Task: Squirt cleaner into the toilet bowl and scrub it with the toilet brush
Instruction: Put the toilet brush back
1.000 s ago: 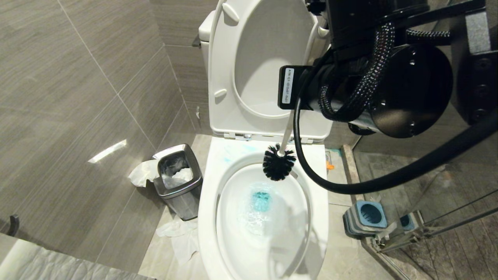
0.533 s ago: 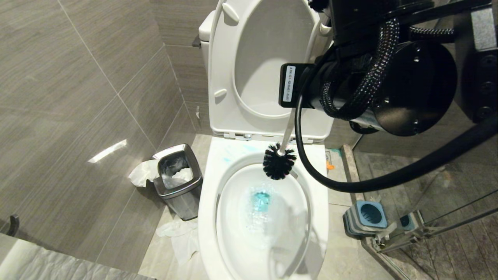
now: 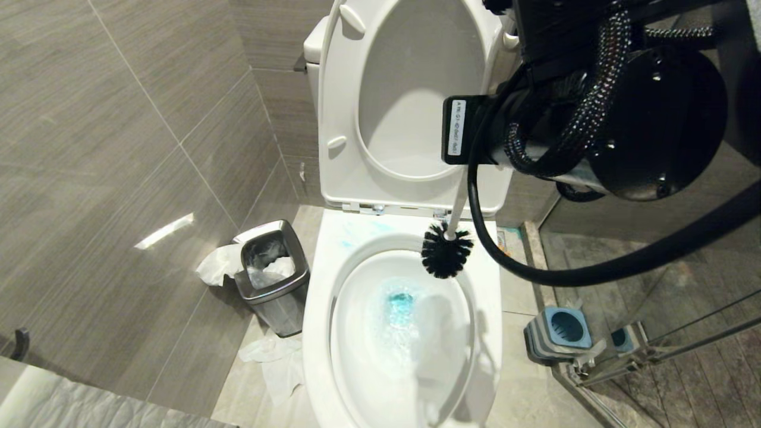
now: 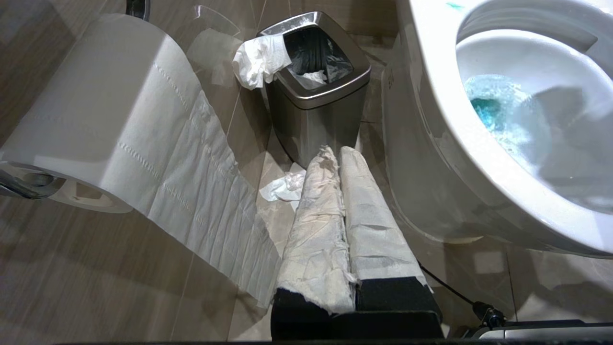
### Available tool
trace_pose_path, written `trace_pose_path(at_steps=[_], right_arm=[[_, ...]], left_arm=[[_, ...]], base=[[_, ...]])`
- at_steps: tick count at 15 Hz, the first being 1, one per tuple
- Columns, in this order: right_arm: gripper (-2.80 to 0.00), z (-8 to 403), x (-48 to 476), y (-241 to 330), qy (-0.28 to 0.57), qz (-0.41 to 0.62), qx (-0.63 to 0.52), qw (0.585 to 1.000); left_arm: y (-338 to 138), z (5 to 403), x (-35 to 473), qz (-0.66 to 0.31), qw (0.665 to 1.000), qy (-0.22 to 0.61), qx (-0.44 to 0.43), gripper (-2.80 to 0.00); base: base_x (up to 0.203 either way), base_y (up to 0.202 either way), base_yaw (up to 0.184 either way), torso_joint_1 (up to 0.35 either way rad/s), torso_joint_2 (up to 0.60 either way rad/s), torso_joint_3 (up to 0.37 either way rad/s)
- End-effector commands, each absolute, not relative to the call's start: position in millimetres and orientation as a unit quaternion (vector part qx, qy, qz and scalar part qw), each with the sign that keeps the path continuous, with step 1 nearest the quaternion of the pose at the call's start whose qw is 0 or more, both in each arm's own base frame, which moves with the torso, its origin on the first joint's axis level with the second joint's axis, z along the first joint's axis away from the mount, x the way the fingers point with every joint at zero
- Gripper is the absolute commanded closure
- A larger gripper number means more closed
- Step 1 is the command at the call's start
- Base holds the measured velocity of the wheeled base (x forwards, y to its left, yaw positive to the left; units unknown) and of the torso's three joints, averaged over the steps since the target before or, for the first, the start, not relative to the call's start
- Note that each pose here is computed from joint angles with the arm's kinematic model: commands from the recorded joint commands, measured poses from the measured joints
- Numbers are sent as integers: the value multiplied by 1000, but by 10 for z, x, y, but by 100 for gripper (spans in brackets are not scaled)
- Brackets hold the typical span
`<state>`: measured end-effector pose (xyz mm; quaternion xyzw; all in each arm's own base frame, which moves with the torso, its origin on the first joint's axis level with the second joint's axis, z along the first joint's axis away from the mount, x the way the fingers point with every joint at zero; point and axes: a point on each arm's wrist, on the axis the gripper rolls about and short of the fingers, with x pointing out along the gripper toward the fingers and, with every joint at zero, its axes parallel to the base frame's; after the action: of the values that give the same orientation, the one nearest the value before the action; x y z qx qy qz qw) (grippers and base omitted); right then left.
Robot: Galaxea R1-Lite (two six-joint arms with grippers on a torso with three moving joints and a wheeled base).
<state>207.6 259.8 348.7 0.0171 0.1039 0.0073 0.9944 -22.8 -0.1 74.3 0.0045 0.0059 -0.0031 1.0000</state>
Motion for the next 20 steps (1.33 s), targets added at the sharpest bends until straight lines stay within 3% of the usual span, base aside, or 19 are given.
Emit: trace_pose_path(at_steps=[1,12,20], right_arm=[[0,3542,2044,2535,103,-9,12,995],[0,3730,2139,1416,126,-107,20,986],[0,3197,2464,556,173,-156,10,972]], left_arm=[[-1,738,-226,-3,1000,8,5,0],[-1,738,-226,-3,1000,8,5,0],[-1,738,-226,-3,1000,8,5,0]], base=[[0,0,0,0,0,0],[0,0,0,0,0,0],[0,0,0,0,0,0]])
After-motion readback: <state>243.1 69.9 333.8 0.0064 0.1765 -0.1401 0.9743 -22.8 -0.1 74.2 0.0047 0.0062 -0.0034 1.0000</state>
